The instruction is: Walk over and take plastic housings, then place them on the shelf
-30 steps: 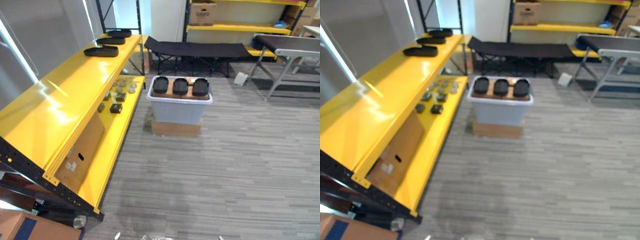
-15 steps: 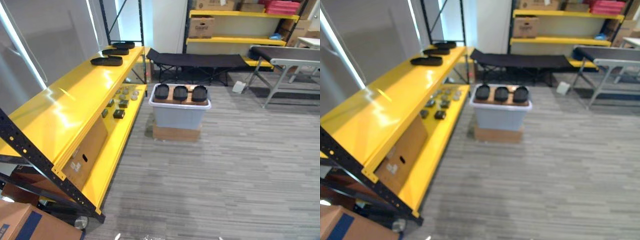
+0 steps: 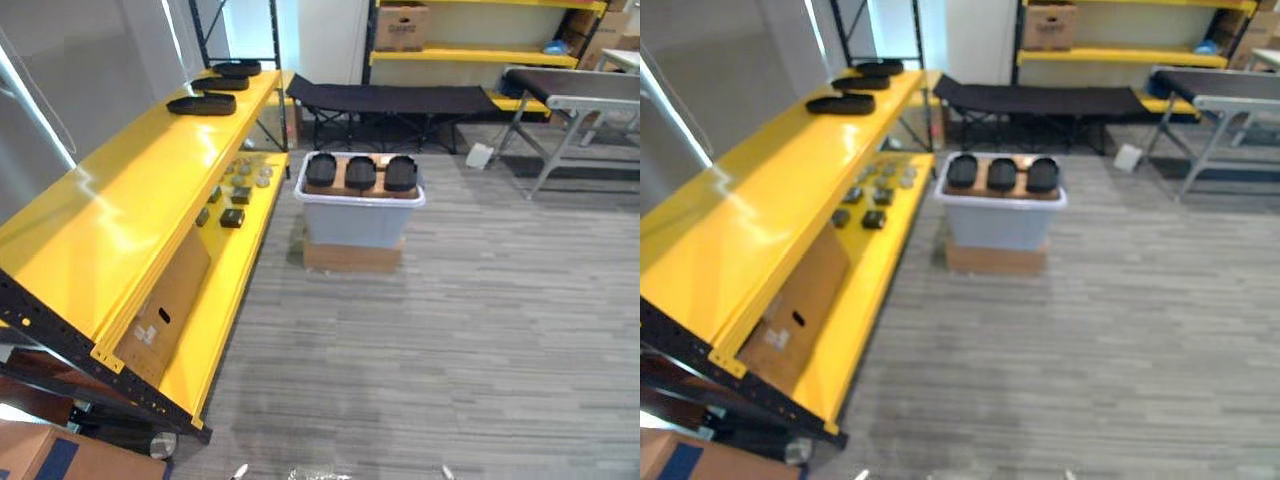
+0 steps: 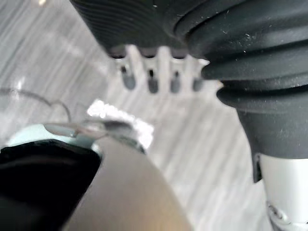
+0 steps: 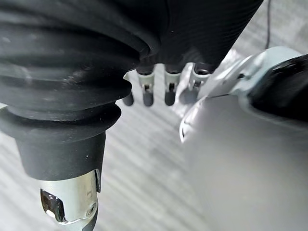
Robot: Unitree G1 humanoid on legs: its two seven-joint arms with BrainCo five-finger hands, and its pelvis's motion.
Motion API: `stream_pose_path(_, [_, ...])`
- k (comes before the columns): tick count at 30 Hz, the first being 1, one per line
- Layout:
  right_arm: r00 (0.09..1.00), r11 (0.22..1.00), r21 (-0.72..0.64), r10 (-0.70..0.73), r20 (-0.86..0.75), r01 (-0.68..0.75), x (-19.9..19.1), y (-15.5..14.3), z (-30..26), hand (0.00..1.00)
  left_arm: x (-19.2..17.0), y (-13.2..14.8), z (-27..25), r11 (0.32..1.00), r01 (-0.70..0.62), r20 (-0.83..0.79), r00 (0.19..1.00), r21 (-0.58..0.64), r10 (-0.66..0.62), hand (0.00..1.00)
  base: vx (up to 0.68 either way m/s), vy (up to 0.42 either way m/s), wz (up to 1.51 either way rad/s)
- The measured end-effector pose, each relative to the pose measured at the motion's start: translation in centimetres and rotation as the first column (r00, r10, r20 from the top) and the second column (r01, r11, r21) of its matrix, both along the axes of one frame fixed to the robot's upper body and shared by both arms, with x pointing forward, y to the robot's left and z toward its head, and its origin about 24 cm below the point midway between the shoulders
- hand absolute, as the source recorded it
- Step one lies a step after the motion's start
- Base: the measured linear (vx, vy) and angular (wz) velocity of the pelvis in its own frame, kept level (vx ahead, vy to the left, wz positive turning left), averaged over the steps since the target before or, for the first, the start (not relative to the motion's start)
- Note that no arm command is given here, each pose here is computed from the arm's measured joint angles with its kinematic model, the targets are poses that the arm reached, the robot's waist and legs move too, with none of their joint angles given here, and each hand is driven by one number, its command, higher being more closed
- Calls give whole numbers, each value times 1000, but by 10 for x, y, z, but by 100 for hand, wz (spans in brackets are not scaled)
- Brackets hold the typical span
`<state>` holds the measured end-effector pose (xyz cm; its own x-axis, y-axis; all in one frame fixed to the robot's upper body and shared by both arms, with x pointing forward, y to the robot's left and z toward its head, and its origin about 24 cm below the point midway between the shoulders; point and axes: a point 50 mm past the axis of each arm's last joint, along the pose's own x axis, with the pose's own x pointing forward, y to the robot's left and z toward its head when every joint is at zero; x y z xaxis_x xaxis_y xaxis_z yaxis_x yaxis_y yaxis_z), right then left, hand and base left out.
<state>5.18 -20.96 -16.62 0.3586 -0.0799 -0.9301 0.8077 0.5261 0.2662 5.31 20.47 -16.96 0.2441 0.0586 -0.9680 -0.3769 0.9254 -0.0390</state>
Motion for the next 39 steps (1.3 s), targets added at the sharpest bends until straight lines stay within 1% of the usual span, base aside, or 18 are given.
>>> stream_pose_path(5, [1000, 999, 45, -21, 15, 20, -3, 14, -2, 0, -1, 5, 1, 1000, -8, -13, 1000, 9, 8, 0, 172, 16, 5])
stream_pose_path(9, [1000, 998, 67, -21, 10, 21, -4, 21, -3, 0, 2, 6, 1, 999, -42, 4, 999, 12, 42, 0, 334, -114, -10])
stream_pose_path(11, [1000, 996, 87, -8, 2, 8, -7, 27, -4, 0, 2, 11, 3, 998, -54, 11, 998, 19, 54, 0, 311, -216, -20])
stream_pose_path(12, [1000, 996, 93, -14, -6, 14, -10, 26, -4, 0, 3, 11, 2, 997, -74, 16, 997, 13, 74, 0, 395, -291, -8])
stream_pose_path(14, [1000, 998, 59, 7, -14, -7, -12, 15, -3, 0, 5, -2, 1, 996, -86, 27, 996, -20, 86, 0, 348, -237, 4])
stream_pose_path(16, [1000, 999, 45, 16, -21, -15, -12, 10, -2, 0, 13, -9, 2, 991, -127, 63, 989, -51, 130, 0, 316, -218, -6])
stream_pose_path(18, [1000, 999, 36, 15, -20, -15, -11, 8, -2, 0, 13, -13, 2, 975, -206, 88, 973, -79, 213, 0, 309, -245, -13])
stream_pose_path(19, [1000, 999, 34, 19, -22, -18, -11, 8, -2, 0, 14, -12, 3, 972, -222, 104, 968, -77, 230, 0, 373, -233, -5])
stream_pose_path(21, [999, 999, 13, 41, -30, -41, -12, 2, -1, 0, 27, -6, 8, 946, -313, 184, 928, -85, 323, 0, 327, -148, -3])
stream_pose_path(22, [998, 999, 7, 52, -33, -52, -12, 2, -2, 0, 28, -4, 9, 943, -323, 196, 922, -80, 333, 0, 275, -55, -12])
stream_pose_path(24, [997, 998, 7, 60, -40, -60, -10, 3, -3, 0, 34, -3, 11, 946, -312, 223, 920, -82, 323, 0, 317, -11, -36])
stream_pose_path(27, [997, 997, 2, 75, 31, -75, 22, 5, 0, 0, 34, -11, 11, 952, -291, 229, 924, -98, 306, 0, 348, 171, -63])
stream_pose_path(28, [995, 996, 3, 85, 53, -85, 31, 7, 2, 0, 33, -9, 11, 949, -301, 233, 920, -94, 315, 0, 419, 278, -48])
stream_pose_path(31, [980, 984, 12, 173, 95, -175, 47, 21, 4, 0, 27, -1, 11, 959, -280, 230, 931, -50, 284, 0, 420, 186, -14])
stream_pose_path(33, [963, 973, 15, 224, 151, -228, 70, 33, 9, 0, 25, 6, 12, 953, -300, 236, 924, -35, 300, 0, 320, 210, -21])
stream_pose_path(35, [963, 972, -2, 234, 135, -236, 69, 30, 9, 0, 20, 1, 9, 953, -299, 206, 931, -38, 300, 0, 224, 202, -10])
stream_pose_path(37, [959, 966, 9, 257, 117, -260, 65, 34, 7, 0, 16, 6, 8, 963, -268, 183, 947, -7, 265, 0, 279, 168, 4])
stream_pose_path(39, [947, 954, -29, 301, 109, -300, 68, 30, 8, 0, 13, 8, 7, 963, -267, 176, 950, 20, 260, 0, 380, 109, 3])
